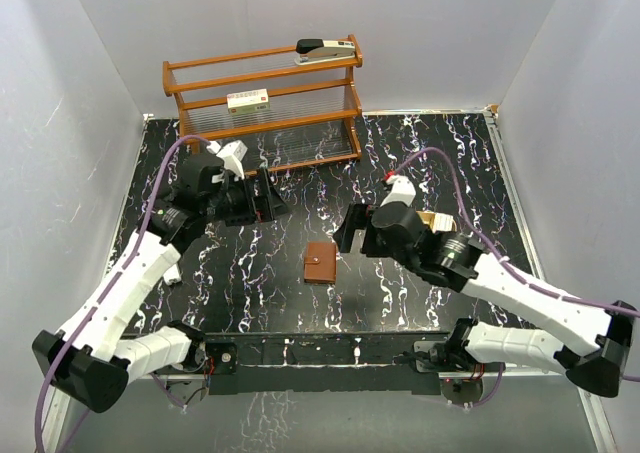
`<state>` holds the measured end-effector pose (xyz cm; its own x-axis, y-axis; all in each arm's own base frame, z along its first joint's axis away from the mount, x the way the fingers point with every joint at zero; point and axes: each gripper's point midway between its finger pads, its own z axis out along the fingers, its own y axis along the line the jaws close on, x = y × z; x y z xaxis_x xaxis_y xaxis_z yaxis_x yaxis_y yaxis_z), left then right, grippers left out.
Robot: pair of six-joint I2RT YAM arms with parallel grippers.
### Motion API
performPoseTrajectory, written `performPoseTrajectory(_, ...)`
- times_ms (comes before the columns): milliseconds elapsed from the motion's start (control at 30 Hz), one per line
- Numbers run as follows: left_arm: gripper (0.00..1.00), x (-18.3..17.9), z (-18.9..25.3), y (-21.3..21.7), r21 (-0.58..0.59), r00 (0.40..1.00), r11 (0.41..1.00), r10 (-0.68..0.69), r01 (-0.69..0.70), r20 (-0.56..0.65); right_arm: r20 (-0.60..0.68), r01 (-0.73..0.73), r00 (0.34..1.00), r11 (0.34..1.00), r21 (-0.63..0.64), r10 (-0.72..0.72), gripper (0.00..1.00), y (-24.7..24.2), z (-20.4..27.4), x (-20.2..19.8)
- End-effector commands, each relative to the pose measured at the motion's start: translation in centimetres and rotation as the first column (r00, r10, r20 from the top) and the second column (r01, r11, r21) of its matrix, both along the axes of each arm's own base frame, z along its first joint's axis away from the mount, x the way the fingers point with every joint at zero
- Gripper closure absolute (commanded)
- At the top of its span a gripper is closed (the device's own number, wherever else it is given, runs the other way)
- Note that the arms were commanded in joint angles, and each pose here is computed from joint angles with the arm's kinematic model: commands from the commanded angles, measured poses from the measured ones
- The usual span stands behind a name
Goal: Put the credit cards into the card holder
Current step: Move the card holder to the center of the board, then reset both arms
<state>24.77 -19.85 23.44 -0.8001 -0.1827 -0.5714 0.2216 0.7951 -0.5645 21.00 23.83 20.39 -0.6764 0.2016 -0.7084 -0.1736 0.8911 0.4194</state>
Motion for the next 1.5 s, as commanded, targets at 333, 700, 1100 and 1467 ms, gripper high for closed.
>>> performPoseTrajectory(333, 0.01, -0.8, 2.8, 3.1, 0.023, 0.986, 0.992, 0.119, -0.123, 0.115, 0.076, 0.069, 0.994, 0.988, 0.136, -0.080, 0.02, -3.4, 5.8, -1.3)
performPoseTrajectory(700, 0.01, -3.2, -0.2, 2.0, -0.113, 0.992, 0.988, 0.112, -0.105, 0.053, 0.043, 0.073, 0.996, 0.986, 0.150, -0.080, 0.02, -3.0, 4.3, -1.6)
performPoseTrajectory(1100, 0.01, -2.8, 1.3, 1.8, -0.141, 0.988, 0.986, 0.105, -0.088, 0.114, 0.038, 0.064, 0.997, 0.985, 0.158, -0.071, 0.02, -2.9, 4.0, -1.8)
performPoseTrajectory(1467, 0.01, -1.8, 4.1, 2.3, -0.095, 0.975, 0.992, 0.095, -0.077, 0.202, 0.063, 0.090, 0.992, 0.972, 0.217, -0.107, 0.02, -3.7, 6.1, -1.9)
